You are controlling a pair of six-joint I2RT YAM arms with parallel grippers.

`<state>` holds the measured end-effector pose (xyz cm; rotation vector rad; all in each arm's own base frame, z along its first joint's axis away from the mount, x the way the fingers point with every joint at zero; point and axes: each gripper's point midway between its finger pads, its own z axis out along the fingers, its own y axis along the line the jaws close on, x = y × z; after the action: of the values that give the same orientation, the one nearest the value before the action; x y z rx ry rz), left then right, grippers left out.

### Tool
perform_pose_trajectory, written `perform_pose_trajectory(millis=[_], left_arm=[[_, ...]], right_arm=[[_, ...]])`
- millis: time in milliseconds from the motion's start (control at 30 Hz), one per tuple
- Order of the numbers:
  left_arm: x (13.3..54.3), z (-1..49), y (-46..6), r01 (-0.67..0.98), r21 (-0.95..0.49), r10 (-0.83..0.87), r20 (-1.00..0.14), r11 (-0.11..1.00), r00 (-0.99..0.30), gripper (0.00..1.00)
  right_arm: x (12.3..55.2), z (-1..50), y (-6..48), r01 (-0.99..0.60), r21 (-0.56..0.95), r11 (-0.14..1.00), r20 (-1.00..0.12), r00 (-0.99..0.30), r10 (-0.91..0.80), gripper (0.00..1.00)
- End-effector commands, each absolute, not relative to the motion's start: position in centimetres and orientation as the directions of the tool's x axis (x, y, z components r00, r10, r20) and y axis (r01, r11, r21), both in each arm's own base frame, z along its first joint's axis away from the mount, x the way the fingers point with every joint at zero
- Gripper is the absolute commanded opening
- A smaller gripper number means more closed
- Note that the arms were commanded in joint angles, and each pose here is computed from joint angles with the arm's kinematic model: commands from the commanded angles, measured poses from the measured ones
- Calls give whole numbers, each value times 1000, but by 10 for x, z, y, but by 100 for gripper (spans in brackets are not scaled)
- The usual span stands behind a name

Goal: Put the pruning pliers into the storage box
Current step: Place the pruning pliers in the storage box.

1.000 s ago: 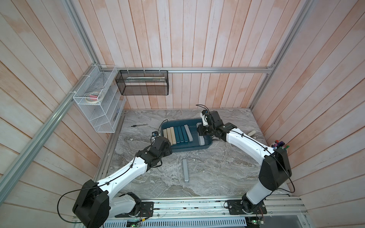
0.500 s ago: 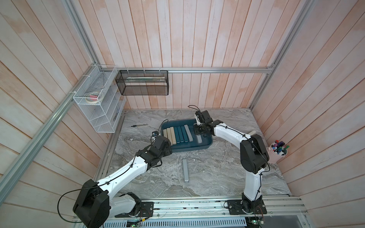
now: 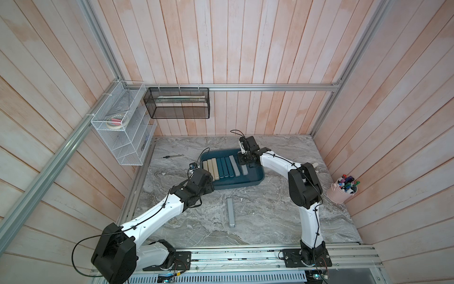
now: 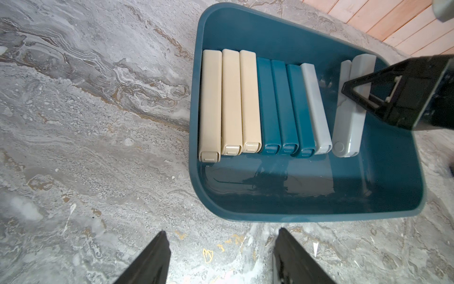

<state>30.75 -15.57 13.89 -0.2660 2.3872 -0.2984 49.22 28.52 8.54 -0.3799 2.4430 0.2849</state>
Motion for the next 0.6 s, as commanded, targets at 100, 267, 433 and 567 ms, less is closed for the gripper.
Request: perform_pose_trajectory(millis=[100,267,433,567], left_arm=[[313,142,-155,-113,-278,-271,-635,954,-723,71],[313,141,-155,-113,-273,-268,-635,955,-725,71],[312,140,-155,-114,-276,-269,-632,954,-727,71],[312,139,-156,-112,-276,-268,-630,954,-729,71]], right_arm=[[505,80,297,-341,153,928,-639,-750,-171,26],[509,81,307,-338,202,919,-637,-758,-139,26],[511,81,310,-323,220,921,-632,-766,-117,26],[512,75,312,-310,236,921,-619,-779,-104,29]])
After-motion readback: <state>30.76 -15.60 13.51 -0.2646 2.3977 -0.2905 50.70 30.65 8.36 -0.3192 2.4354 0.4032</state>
